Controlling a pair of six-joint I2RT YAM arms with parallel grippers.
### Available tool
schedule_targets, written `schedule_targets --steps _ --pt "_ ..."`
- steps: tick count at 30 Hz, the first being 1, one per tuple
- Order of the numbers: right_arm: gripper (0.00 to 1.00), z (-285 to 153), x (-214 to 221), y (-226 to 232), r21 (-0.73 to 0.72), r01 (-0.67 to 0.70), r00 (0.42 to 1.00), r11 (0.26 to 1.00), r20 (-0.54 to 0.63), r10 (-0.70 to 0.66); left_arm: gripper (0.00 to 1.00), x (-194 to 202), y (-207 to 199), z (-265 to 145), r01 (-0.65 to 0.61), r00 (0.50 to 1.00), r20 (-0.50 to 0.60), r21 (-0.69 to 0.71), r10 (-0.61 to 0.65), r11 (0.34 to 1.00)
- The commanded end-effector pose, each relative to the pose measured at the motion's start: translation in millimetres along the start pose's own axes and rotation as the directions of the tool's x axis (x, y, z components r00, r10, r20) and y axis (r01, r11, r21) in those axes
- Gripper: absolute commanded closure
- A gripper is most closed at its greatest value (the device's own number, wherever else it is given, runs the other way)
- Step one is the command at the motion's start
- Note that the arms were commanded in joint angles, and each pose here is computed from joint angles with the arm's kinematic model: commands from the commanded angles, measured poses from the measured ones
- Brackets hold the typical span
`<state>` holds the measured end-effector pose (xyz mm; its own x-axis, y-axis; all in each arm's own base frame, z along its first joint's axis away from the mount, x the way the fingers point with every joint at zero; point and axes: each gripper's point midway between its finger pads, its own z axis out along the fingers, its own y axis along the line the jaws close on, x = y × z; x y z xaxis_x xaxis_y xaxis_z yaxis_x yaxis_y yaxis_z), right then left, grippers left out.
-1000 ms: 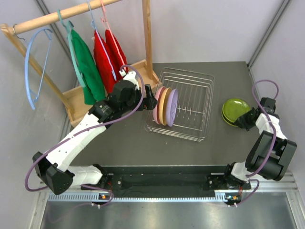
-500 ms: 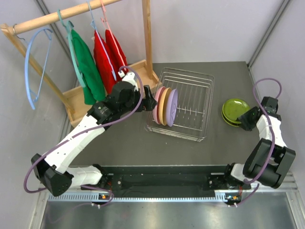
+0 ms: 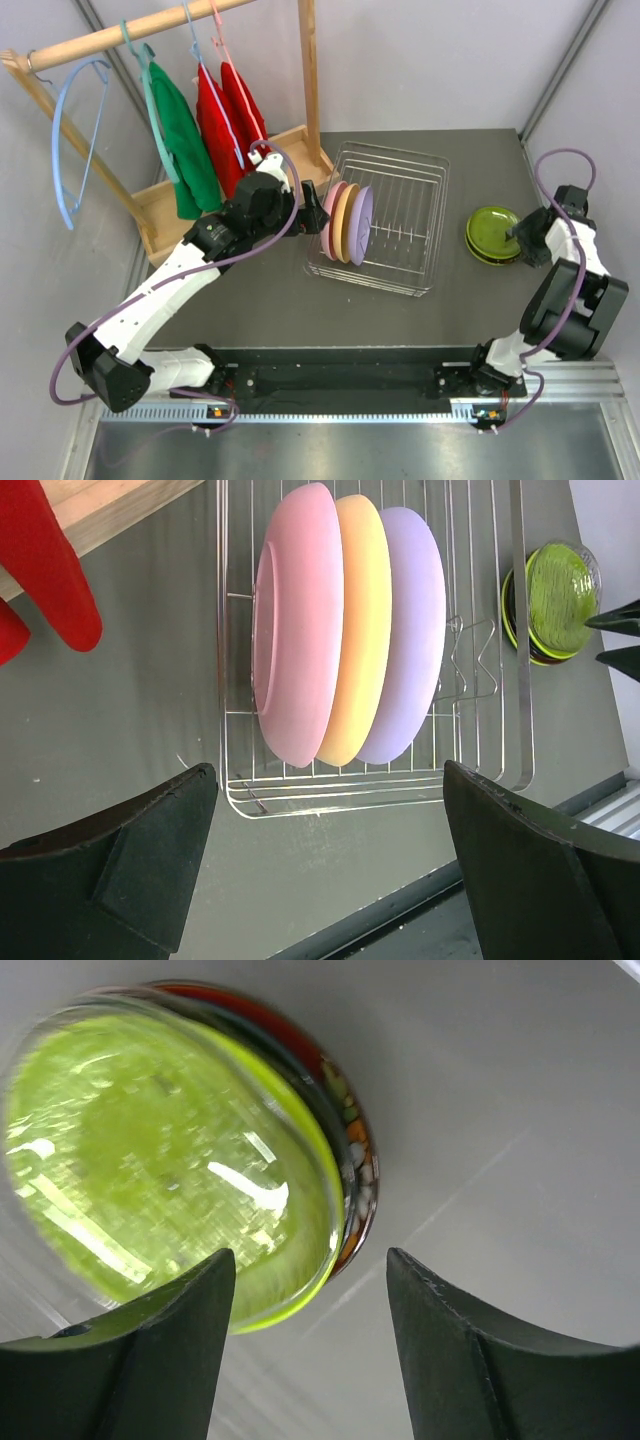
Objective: Load the plates into the dish rack
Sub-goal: Pick up the plate at the center of the board.
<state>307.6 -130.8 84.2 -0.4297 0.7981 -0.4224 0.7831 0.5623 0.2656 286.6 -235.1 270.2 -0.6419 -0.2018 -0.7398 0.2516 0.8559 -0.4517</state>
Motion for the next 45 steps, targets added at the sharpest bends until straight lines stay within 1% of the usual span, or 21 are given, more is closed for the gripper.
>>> schedule_targets --steps 1,5,10,15,18,23,26,28,30,32,33,35,37,38,39,45 --pt "0.38 12.6 -17.5 -1.0 0.037 0.027 1.000 0.999 0.009 -0.027 0.01 -9.6 -6.1 -0.7 0.004 0.999 0.034 0.034 -0.005 0.999" --pt "0.38 26.8 -12.1 11.2 -0.026 0.072 0.996 0.997 -0.060 -0.073 0.01 -7.2 -4.7 1.9 0.002 1.000 0.030 0.031 -0.003 1.000" --pt "0.39 39.3 9.7 24.8 -0.114 0.135 0.976 0.984 -0.153 -0.152 0.01 -7.7 -1.6 3.2 0.004 0.999 0.032 0.023 -0.004 1.000" --pt "0.41 37.8 37.5 42.3 -0.121 0.271 0.937 0.955 -0.191 -0.291 0.01 -6.4 -2.5 4.9 0.005 1.000 0.021 0.026 -0.006 1.000" --pt "0.49 36.5 45.8 42.4 -0.135 0.267 0.937 0.954 -0.196 -0.289 0.01 -8.5 -1.7 2.8 0.005 1.000 0.029 0.023 -0.005 1.000" --pt "0.56 27.8 60.6 42.4 -0.188 0.261 0.930 0.947 -0.214 -0.299 0.01 -9.3 0.5 -0.2 0.000 1.000 0.031 0.013 0.000 1.000" --pt "0.66 21.9 68.9 46.8 -0.234 0.254 0.924 0.939 -0.226 -0.307 0.01 -9.2 0.6 -0.6 -0.001 1.000 0.030 0.012 0.000 1.000" --pt "0.76 18.3 72.1 47.5 -0.241 0.259 0.922 0.935 -0.228 -0.314 0.01 -9.0 -0.3 -1.7 0.001 1.000 0.029 0.017 -0.001 1.000" --pt "0.83 13.2 69.8 46.2 -0.236 0.266 0.925 0.935 -0.210 -0.316 0.01 -9.9 -0.2 -2.4 0.005 1.000 0.031 0.017 -0.005 1.000" --pt "0.84 8.5 67.9 43.6 -0.221 0.269 0.928 0.937 -0.200 -0.314 0.01 -10.3 -0.8 -3.4 0.005 0.999 0.032 0.020 -0.005 1.000" --pt "0.91 3.0 64.1 44.5 -0.222 0.274 0.932 0.936 -0.178 -0.315 0.01 -10.4 -0.8 -4.1 0.006 0.999 0.034 0.021 -0.007 1.000" --pt "0.90 -2.1 60.8 41.2 -0.203 0.277 0.936 0.939 -0.162 -0.311 0.01 -10.5 -0.3 -4.5 0.010 0.999 0.036 0.019 -0.010 1.000" --pt "0.97 -8.3 56.8 42.8 -0.205 0.282 0.940 0.937 -0.138 -0.313 0.01 -9.8 0.4 -5.3 0.011 0.999 0.037 0.018 -0.012 1.000" --pt "0.97 -10.4 55.6 41.3 -0.195 0.283 0.941 0.939 -0.136 -0.311 0.01 -9.9 0.6 -5.7 0.011 0.999 0.038 0.017 -0.012 1.000" --pt "1.00 -11.4 54.0 41.5 -0.192 0.284 0.941 0.939 -0.130 -0.311 0.01 -9.6 0.8 -5.8 0.013 0.999 0.037 0.016 -0.013 1.000" --pt "0.99 -20.4 41.5 39.5 -0.154 0.283 0.951 0.947 -0.081 -0.297 0.01 -12.8 -2.0 -9.3 0.011 0.999 0.047 0.026 -0.012 1.000"
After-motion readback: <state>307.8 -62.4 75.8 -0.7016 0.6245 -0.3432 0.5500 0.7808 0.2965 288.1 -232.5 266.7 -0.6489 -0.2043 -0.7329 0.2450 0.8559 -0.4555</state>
